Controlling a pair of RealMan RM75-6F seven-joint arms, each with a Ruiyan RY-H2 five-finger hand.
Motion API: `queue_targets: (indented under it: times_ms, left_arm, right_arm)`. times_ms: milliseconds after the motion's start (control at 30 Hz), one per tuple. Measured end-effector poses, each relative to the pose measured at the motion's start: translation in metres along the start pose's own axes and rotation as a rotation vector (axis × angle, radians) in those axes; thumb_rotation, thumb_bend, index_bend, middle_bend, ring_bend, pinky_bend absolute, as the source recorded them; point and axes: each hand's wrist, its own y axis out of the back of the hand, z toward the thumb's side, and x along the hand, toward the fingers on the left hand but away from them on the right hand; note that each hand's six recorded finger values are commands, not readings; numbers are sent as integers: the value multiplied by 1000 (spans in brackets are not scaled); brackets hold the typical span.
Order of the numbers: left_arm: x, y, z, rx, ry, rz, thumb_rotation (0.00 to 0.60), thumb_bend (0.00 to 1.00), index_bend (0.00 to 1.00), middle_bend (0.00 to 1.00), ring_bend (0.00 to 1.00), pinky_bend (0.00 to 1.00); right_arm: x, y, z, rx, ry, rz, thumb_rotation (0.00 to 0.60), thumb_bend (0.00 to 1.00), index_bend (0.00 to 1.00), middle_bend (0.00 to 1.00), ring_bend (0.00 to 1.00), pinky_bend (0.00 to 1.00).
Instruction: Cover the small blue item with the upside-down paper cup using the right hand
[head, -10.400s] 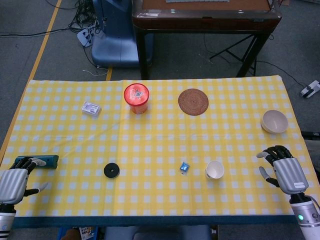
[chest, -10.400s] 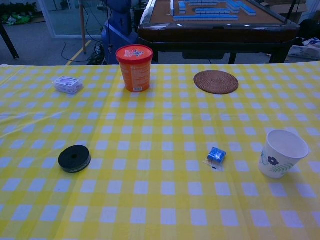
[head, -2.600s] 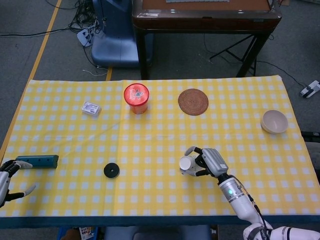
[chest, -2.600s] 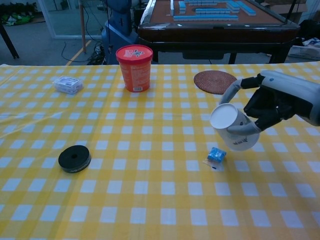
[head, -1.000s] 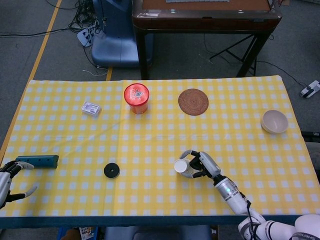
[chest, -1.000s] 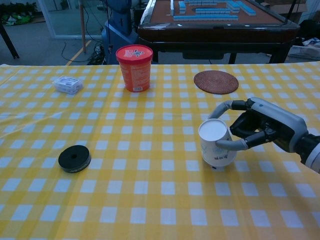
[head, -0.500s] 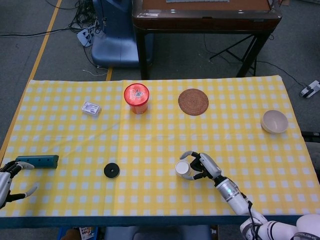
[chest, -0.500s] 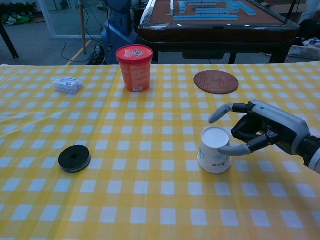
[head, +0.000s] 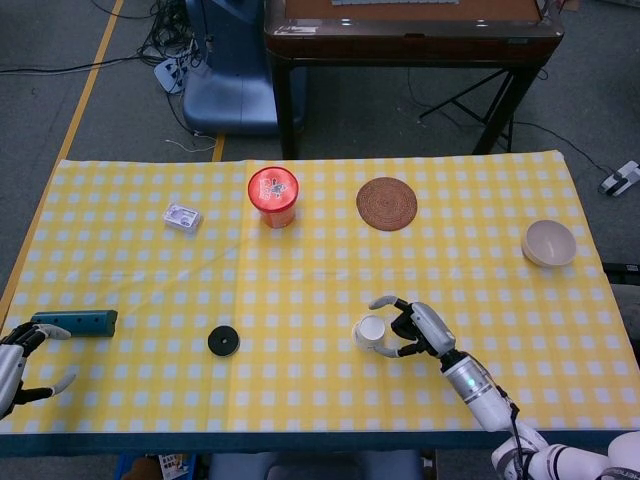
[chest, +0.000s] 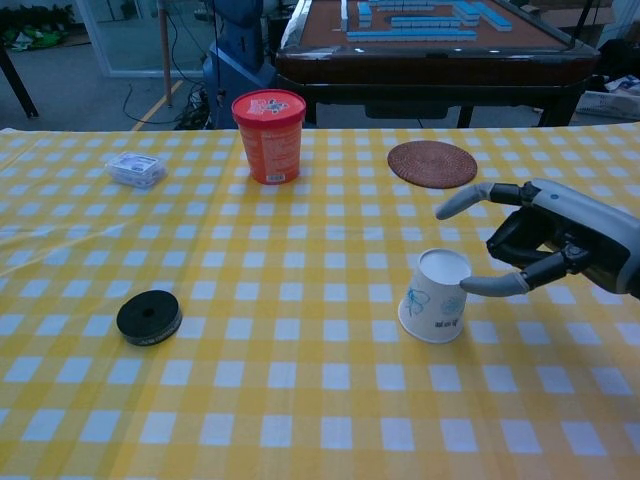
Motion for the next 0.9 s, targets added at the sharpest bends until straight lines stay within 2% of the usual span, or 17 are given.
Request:
queue_targets:
  times_ms: [100,267,433,567,733,900]
  left_arm:
    - [0,0,0,4,-2,-1,600,102,463,367,243,384]
    - [0,-1,2,9,-4,0,600,101,463,367,243,384]
    - [-1,-4,8,21,-29,3,600,102,464,367,243,384]
    - [-2,-7,14,27,-56,9,600,102,465,367,244,388]
    - [-1,-12,20,38,-82,11,600,102,465,367,243,401]
    - [0,-16,26,46,-106,15,600,102,465,367,243,412]
  right_arm:
    - [6,7,4,105,18,0,600,25,309,957,946,1000]
    - [21,24,12,378,27,-5,600,32,335,791,827,996]
    - [44,49,24,700,9,-34,600,38,342,672,694,897]
    - [72,77,35,909,-35,-79,600,43,342,579,570,788]
    - [113,113,40,1051,-146,-143,600,49,342,503,471,672]
    - [141,131,36,1073,-244,-187,600,53,342,464,420,613]
